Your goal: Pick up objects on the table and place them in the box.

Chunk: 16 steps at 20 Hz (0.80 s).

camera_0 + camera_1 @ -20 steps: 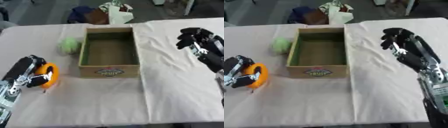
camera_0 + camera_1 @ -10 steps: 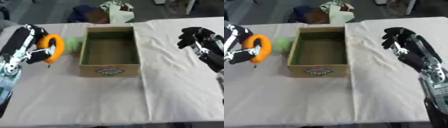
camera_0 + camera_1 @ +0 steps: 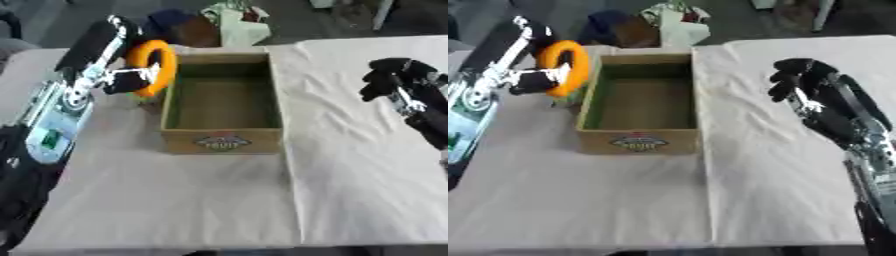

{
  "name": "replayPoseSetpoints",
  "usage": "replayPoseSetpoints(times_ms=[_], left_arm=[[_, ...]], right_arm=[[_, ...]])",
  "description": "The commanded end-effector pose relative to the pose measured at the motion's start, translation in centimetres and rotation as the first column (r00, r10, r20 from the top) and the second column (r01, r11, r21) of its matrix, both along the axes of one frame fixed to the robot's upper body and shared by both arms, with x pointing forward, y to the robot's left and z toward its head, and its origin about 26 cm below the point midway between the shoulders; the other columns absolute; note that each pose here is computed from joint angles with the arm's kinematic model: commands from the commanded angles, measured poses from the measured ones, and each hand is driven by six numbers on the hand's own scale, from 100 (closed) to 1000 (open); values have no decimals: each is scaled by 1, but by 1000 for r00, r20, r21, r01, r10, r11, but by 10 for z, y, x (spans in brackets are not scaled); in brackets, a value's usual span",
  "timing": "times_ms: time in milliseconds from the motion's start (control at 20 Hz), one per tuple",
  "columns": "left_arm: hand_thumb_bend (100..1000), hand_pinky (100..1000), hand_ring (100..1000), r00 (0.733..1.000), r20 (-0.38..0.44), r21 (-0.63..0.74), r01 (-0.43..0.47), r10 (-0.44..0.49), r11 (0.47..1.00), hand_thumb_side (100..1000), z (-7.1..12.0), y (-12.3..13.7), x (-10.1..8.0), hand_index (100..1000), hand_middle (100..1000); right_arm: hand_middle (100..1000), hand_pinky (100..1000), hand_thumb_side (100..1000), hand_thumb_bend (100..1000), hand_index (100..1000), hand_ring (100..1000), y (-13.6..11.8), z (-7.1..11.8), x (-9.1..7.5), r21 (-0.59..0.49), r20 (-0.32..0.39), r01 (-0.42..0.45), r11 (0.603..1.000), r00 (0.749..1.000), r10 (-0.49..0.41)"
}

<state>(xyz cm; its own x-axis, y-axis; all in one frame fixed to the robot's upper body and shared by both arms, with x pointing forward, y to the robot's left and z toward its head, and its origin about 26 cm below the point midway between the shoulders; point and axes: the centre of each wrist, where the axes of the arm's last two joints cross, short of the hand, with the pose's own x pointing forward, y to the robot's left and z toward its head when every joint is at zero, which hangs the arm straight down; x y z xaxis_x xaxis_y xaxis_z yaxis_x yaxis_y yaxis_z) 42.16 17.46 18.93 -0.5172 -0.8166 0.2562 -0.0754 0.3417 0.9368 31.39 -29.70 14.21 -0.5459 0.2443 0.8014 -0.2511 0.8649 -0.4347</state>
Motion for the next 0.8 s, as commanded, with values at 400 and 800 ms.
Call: replayPoseSetpoints(times_ms=[400,800], left_arm=[[100,542,464,988,-120,-37,95,-99,995,138,-50,-39,27,635,448],[413,631,636,983,-144,-70,107,-116,992,441,-77,-40,28,802,636]], right_arm=[[624,594,515,100,787,611,8,8,2,-9,23,-55,998,998,55],[624,594,515,100,787,611,8,8,2,-9,21,-53,999,998,53]])
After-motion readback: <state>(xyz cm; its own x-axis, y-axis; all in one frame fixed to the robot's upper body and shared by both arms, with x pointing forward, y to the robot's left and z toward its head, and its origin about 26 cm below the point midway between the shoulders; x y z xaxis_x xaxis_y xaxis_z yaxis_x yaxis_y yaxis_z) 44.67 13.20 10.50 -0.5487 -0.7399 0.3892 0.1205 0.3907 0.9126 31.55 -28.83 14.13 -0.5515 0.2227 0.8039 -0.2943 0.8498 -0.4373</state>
